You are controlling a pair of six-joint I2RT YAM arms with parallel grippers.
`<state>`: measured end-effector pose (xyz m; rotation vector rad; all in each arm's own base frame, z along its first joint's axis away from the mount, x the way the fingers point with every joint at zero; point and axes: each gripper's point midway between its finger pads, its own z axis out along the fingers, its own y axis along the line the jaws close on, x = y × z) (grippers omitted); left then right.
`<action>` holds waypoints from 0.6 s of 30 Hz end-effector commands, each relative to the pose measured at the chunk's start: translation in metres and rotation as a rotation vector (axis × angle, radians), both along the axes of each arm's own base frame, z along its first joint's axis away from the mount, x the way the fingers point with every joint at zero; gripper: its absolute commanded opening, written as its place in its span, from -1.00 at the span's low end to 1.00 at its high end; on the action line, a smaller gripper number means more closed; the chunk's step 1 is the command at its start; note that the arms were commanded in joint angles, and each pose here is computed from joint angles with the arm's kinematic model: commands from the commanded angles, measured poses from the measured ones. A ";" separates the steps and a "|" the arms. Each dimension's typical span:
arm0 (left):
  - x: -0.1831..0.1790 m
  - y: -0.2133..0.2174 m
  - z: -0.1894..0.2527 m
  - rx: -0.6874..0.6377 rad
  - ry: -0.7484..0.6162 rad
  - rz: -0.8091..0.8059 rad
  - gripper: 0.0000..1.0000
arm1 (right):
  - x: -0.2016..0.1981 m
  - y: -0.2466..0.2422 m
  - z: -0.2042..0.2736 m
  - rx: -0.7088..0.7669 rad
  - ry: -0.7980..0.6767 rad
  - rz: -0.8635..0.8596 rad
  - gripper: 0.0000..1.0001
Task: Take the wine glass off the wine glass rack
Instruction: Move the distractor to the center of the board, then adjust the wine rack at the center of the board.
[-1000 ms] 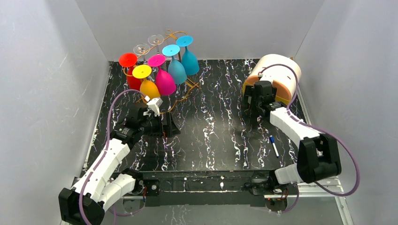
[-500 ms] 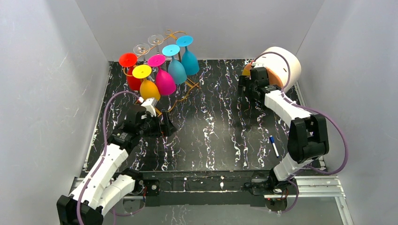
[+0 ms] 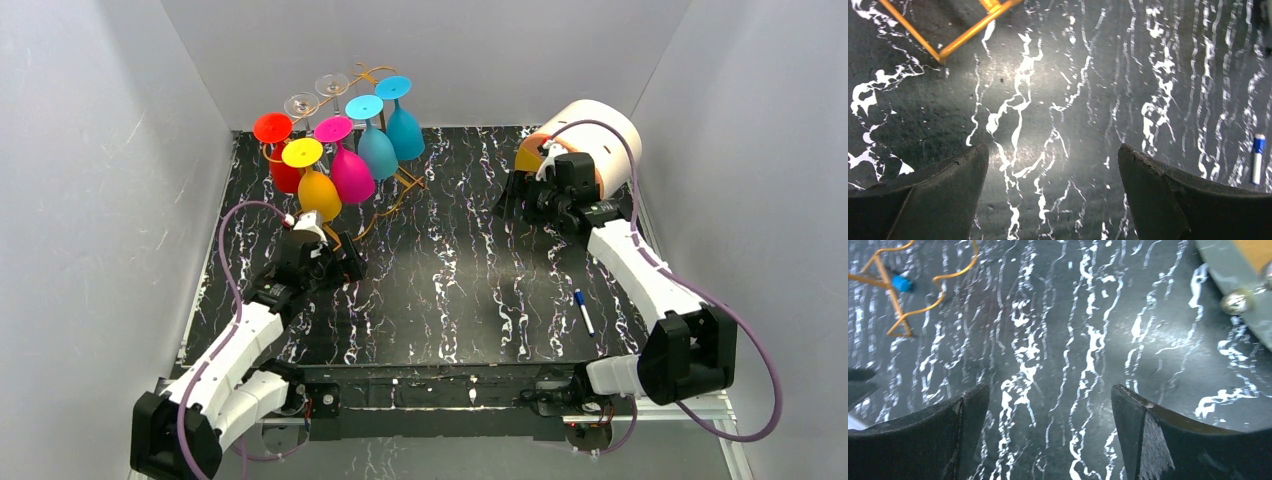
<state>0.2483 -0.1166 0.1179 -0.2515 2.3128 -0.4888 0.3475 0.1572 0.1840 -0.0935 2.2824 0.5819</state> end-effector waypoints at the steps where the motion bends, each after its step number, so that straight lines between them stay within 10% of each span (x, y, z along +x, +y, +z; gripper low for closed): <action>1: 0.023 0.016 -0.015 0.036 -0.068 0.133 0.97 | -0.025 0.021 0.015 0.137 0.021 0.100 0.97; 18: 0.075 0.029 -0.045 0.195 -0.209 0.158 0.97 | -0.044 0.012 0.041 0.138 -0.037 0.084 0.97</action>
